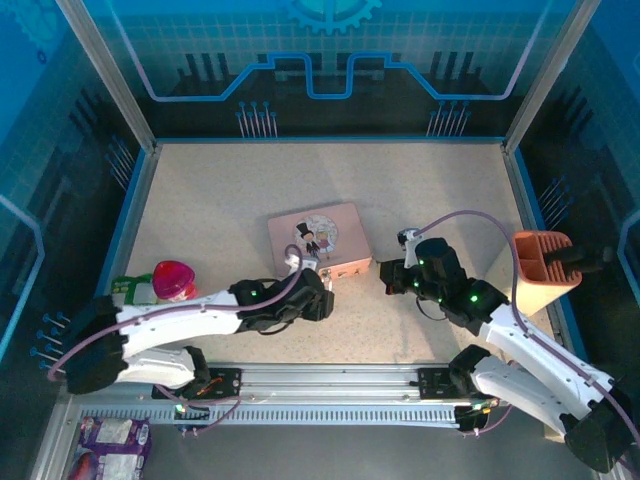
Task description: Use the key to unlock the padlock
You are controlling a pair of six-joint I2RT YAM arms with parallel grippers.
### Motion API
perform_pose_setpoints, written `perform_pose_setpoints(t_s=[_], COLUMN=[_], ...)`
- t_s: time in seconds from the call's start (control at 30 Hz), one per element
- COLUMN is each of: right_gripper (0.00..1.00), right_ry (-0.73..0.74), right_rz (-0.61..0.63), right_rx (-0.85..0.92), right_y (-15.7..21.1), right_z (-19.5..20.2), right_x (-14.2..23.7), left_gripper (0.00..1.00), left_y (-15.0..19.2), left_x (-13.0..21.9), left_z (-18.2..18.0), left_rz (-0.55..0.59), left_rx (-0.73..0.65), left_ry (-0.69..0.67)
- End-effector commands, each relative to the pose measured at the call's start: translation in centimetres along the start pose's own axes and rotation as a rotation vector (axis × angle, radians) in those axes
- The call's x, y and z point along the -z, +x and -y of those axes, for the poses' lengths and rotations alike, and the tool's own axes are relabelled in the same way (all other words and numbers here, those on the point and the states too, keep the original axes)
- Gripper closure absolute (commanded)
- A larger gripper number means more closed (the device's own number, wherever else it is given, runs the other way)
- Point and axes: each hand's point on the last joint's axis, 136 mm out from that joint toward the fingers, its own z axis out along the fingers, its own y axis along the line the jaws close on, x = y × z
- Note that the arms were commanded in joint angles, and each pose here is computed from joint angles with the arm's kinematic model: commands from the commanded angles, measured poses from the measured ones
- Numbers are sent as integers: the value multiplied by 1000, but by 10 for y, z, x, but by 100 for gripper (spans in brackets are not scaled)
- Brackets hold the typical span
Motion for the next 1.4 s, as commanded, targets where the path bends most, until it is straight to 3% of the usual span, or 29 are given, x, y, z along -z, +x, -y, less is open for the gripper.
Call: perform_pose_setpoints(t_s=[0.0, 0.17, 0.4, 1.2, 1.37], right_gripper=[100, 100, 100, 100, 100], right_ry=[-9, -9, -28, -41, -44], right_rz=[33, 40, 35, 22, 19], right_rx=[-6, -18, -35, -60, -64], right_y=[-3, 1, 4, 11, 13], right_z=[-3, -1, -2, -1, -1], right_x=[8, 11, 8, 5, 3], left_gripper=[37, 37, 37, 43, 44], left_y=[-7, -3, -5, -6, -9], left_x=[-14, -33, -53, -88, -93], left_z=[17, -5, 7, -6, 9], left_rz=[30, 53, 41, -10, -43], left_rx=[32, 104, 81, 122, 119], left_ry=[17, -108, -96, -130, -52])
